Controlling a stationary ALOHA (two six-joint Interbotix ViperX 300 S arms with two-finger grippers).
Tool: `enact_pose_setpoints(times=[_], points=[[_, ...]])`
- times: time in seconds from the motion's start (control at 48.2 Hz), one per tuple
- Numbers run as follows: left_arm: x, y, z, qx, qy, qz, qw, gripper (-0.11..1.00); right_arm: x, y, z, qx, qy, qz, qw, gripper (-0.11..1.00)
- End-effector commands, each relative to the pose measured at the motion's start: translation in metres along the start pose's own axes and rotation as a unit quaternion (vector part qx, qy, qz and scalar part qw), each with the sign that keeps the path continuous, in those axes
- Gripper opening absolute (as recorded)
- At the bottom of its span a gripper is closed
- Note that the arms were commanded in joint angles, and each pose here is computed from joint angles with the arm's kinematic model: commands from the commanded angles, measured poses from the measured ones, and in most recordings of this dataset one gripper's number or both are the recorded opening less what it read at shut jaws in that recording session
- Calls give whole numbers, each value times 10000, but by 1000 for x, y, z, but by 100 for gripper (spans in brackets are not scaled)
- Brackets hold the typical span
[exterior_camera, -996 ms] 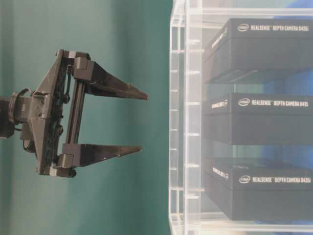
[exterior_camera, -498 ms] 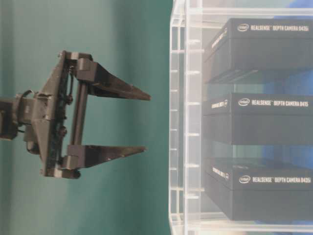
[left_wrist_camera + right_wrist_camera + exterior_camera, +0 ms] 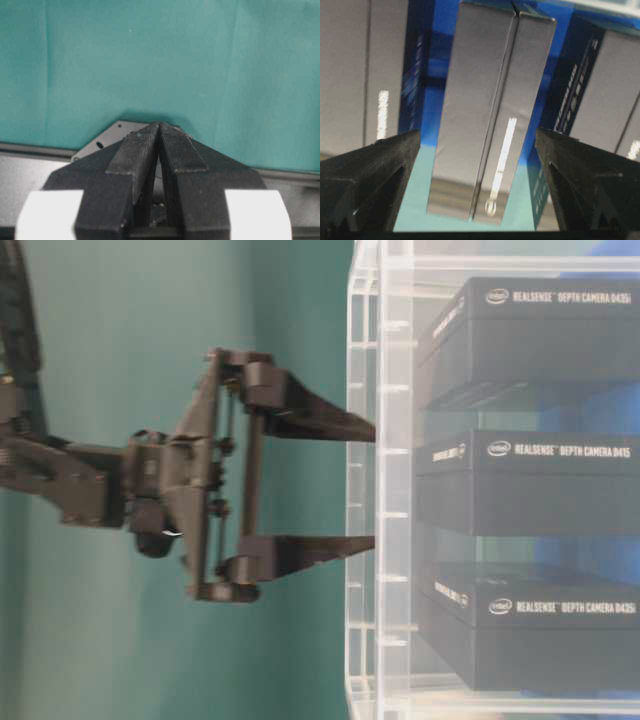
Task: Take the box out of the case with the right arm.
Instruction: 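Close the right gripper on the middle black box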
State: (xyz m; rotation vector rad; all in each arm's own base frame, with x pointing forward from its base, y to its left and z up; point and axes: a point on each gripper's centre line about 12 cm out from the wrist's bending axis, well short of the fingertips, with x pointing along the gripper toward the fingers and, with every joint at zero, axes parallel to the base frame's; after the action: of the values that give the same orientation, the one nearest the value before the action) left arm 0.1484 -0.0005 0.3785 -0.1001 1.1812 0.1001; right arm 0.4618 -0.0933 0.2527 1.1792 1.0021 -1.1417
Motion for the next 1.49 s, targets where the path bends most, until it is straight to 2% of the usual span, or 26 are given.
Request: enact_pose_setpoints(times=[0.0,0.207,0.539,0.892,1.058,1.162,1.473], points=[[-8,0,4,-11,-145,-10,9999,0,-4,-1,4,41,-56,197,9998,93],[-8,0,5,-11,-130,-7,9999,0,16,-3,5,62,-45,266,9996,93],[-8,0,5,-11,-130,-7,9999,0,49,0,-4,152,265,125,9995,93],[-8,0,4,-11,-138,-9,9999,0,50,2,-11,400,423,129,9982,92],[-8,0,4,-11,-138,-9,9999,0,47,4,-10,398,412,150,9982,85],[-8,0,5,-11,-130,-7,9999,0,47,2,-10,409,427,59,9982,66],[-7,0,5,-11,-123,-6,9999,0,45,1,-10,406,439,-17,9982,65]])
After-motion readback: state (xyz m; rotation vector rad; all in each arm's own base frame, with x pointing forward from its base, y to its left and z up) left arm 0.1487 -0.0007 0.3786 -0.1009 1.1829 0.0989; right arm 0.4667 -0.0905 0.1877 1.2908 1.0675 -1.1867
